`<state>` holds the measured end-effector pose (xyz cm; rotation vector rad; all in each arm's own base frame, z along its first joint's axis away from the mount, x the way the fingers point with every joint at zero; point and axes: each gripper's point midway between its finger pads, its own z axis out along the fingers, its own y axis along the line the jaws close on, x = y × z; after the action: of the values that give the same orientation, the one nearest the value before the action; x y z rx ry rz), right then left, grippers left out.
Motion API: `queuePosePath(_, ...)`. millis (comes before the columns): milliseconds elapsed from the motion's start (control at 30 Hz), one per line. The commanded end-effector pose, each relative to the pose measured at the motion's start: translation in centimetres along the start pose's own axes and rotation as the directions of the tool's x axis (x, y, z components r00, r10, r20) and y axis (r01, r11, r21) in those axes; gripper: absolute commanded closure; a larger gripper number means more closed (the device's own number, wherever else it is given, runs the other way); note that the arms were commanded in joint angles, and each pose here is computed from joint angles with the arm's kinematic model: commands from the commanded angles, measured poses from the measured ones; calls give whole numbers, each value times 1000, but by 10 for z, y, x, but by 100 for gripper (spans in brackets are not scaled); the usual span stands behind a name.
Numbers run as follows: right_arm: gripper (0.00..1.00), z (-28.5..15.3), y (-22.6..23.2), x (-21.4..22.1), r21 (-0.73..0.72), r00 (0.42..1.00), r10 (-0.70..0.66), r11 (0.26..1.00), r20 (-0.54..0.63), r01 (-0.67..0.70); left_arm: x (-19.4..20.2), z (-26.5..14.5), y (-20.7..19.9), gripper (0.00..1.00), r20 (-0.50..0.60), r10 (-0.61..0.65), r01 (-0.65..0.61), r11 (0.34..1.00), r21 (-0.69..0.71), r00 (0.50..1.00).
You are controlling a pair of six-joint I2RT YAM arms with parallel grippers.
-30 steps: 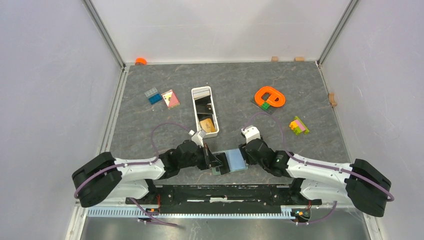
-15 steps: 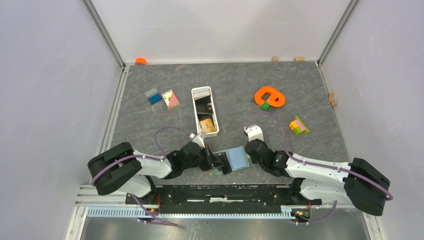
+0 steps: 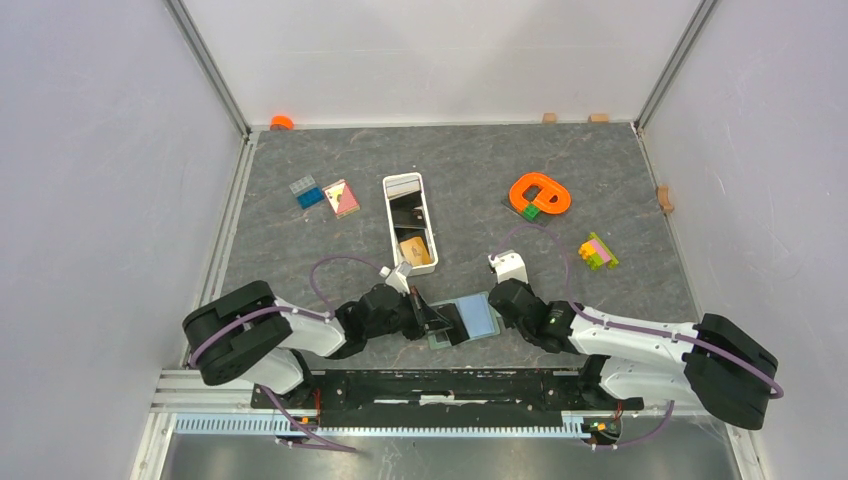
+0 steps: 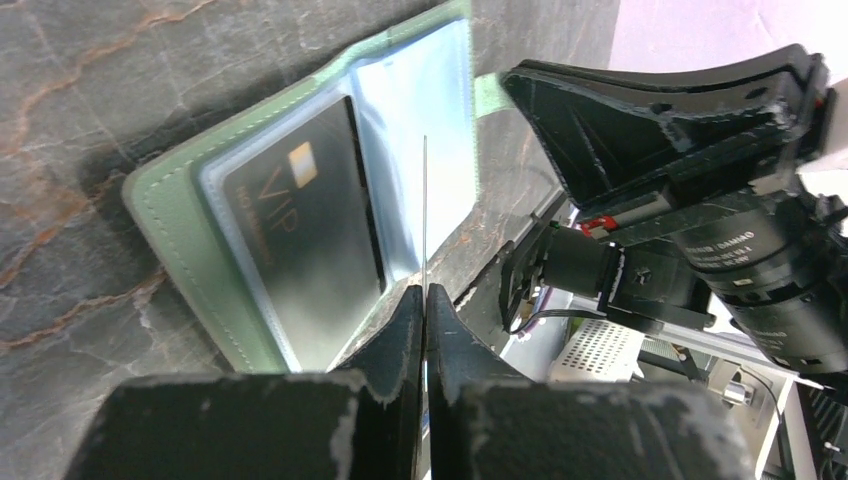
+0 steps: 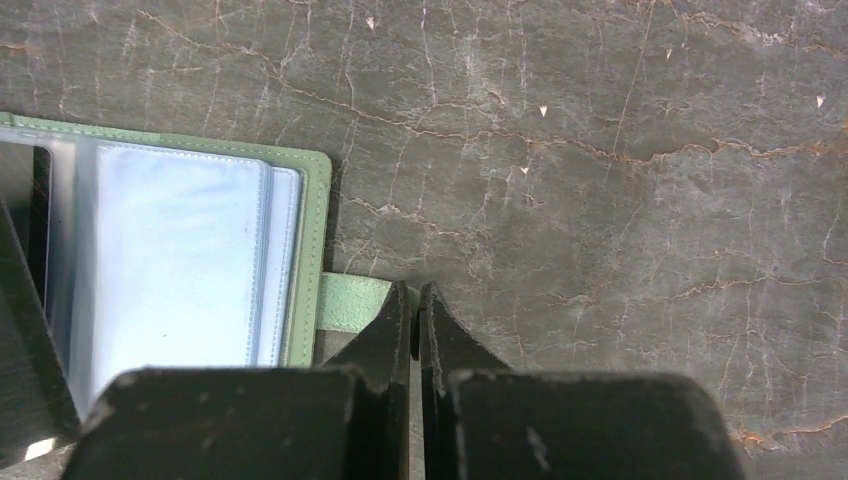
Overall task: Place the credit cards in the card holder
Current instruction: Insert the credit card into the card holder.
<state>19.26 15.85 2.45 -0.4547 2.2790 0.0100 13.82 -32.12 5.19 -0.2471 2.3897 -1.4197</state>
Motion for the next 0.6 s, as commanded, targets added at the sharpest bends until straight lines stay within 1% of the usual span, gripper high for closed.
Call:
queuePosePath(0, 100, 0, 1, -5, 8, 1000, 25, 1000, 15, -25, -2, 4, -5, 98, 11, -37, 37, 999, 36, 999)
queuePosePath(367, 100, -2, 2, -5, 1, 1000, 25, 1000, 12, -25, -9, 5, 10, 98, 49, -29, 30, 1000, -8, 998)
queuePosePath(567, 100, -1, 2, -4, 0, 1000, 24, 1000, 8, -24, -12, 9, 7, 98, 44, -2, 2, 1000, -5, 999)
